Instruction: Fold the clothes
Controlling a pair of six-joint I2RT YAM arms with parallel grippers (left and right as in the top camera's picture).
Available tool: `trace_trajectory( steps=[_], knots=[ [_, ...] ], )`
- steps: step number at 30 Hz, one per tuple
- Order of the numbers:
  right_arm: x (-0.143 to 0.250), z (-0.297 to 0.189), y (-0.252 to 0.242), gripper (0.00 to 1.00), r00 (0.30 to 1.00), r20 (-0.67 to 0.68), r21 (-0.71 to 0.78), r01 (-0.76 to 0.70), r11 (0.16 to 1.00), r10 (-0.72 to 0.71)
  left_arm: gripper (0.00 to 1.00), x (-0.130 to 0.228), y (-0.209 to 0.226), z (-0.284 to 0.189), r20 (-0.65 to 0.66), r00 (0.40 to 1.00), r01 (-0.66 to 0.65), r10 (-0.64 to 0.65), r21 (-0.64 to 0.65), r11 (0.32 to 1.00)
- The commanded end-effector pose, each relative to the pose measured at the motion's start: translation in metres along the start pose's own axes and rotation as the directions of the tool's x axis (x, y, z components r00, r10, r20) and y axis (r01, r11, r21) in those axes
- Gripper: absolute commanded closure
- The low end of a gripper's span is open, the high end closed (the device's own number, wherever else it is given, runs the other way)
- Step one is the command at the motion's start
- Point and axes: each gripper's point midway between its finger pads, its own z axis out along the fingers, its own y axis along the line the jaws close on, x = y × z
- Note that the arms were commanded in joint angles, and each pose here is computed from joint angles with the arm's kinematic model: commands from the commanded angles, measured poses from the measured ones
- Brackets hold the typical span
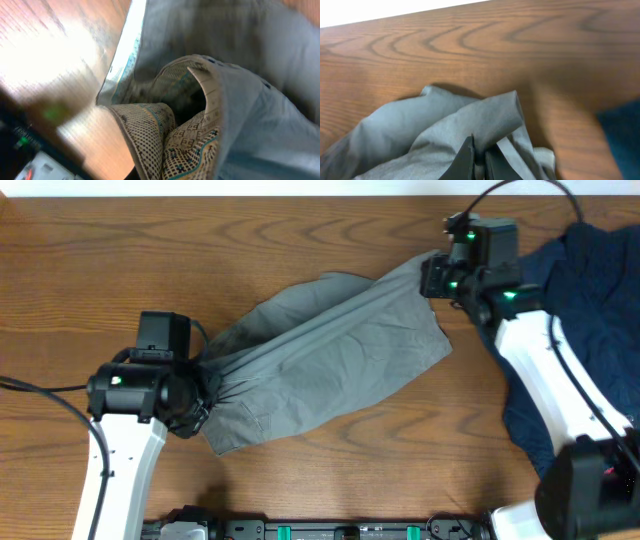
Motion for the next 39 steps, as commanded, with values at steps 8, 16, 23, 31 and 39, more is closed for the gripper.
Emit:
trace_trajectory(
  steps=[8, 16, 23, 31, 39],
  knots=[
    [0.0, 0.061, 0.001, 0.97, 0.997, 0.051, 0.025, 0.058, 0.998, -0.059, 0.94, -0.048, 0.007, 0.068, 0.188, 0.971, 0.167, -0.151, -0.07, 0.984],
    [0.003, 0.095, 0.02, 0.94, 0.99, 0.107, -0.028, 0.093, 0.995, -0.089, 0.93, -0.061, 0.028, 0.098, 0.173, 0.947, 0.302, -0.273, -0.179, 0.936],
    [0.025, 0.116, 0.038, 0.5, 0.985, 0.077, -0.053, 0.158, 0.986, -0.154, 0.67, -0.072, 0.021, 0.114, 0.176, 0.939, 0.322, -0.294, -0.163, 0.933],
    [-0.006, 0.063, 0.012, 0.4, 0.982, 0.093, 0.056, 0.159, 0.986, -0.164, 0.41, -0.109, 0.019, 0.095, 0.11, 0.976, 0.199, -0.187, -0.105, 0.974],
    [0.071, 0.061, -0.008, 0.54, 0.957, -0.221, 0.045, 0.202, 0.978, -0.187, 0.2, -0.083, 0.038, 0.087, -0.133, 0.98, 0.133, -0.145, -0.095, 0.986]
  ],
)
